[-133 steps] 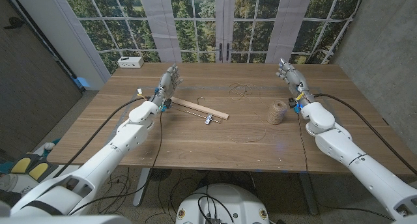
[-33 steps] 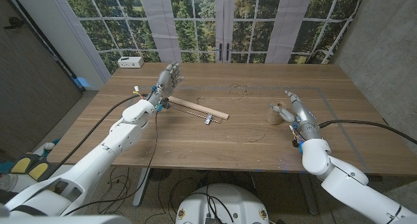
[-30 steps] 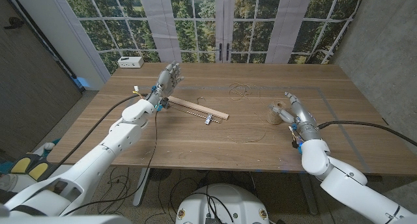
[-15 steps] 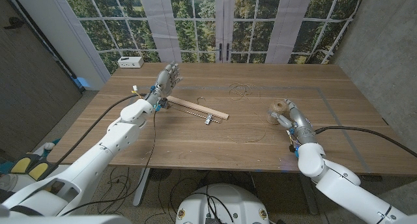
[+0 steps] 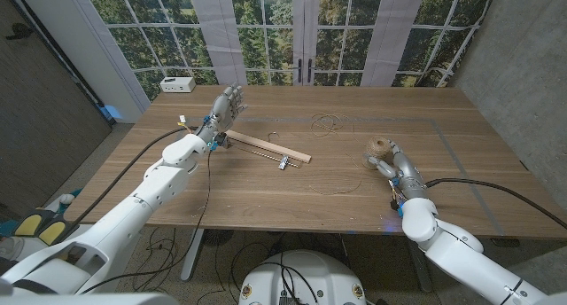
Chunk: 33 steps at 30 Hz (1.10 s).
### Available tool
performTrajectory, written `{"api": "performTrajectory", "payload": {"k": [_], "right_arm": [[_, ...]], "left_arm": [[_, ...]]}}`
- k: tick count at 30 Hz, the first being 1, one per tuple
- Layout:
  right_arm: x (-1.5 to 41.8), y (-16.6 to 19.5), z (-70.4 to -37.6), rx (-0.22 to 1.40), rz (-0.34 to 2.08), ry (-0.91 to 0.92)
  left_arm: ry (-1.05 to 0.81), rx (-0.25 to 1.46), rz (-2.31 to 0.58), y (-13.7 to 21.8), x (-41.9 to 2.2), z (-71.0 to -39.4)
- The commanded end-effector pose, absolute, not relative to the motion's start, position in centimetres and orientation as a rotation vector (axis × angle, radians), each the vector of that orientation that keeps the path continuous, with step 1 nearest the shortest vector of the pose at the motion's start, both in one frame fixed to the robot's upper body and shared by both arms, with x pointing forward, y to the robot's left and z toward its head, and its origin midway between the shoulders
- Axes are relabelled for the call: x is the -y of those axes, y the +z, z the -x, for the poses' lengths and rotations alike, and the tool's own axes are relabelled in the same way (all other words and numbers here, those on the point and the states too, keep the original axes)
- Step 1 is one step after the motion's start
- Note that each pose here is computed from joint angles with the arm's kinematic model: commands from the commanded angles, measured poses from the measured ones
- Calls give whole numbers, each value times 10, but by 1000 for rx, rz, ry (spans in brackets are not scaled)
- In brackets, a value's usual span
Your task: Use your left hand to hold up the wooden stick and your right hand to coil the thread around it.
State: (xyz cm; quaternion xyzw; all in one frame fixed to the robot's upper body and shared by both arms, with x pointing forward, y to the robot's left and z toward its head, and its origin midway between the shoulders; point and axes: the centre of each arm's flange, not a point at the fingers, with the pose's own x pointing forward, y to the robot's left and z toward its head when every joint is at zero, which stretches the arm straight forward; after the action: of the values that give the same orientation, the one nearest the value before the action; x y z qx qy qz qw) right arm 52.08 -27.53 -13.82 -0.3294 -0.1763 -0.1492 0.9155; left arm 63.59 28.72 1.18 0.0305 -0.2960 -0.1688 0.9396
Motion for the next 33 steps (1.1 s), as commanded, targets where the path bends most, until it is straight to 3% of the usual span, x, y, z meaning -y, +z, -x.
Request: {"api": "performTrajectory", "payload": {"k": [1,19,33], "right_arm": [[279,-148,-539,381,572,-290],[266,-141,-554,450,501,-247],[261,-134,-553,499,458,-316]], "left_arm": [[-341,601,-61,10,-291,-633],[-326,601,-46,4,-298,-628],[-322,588,-64,4,-301,-627]]}}
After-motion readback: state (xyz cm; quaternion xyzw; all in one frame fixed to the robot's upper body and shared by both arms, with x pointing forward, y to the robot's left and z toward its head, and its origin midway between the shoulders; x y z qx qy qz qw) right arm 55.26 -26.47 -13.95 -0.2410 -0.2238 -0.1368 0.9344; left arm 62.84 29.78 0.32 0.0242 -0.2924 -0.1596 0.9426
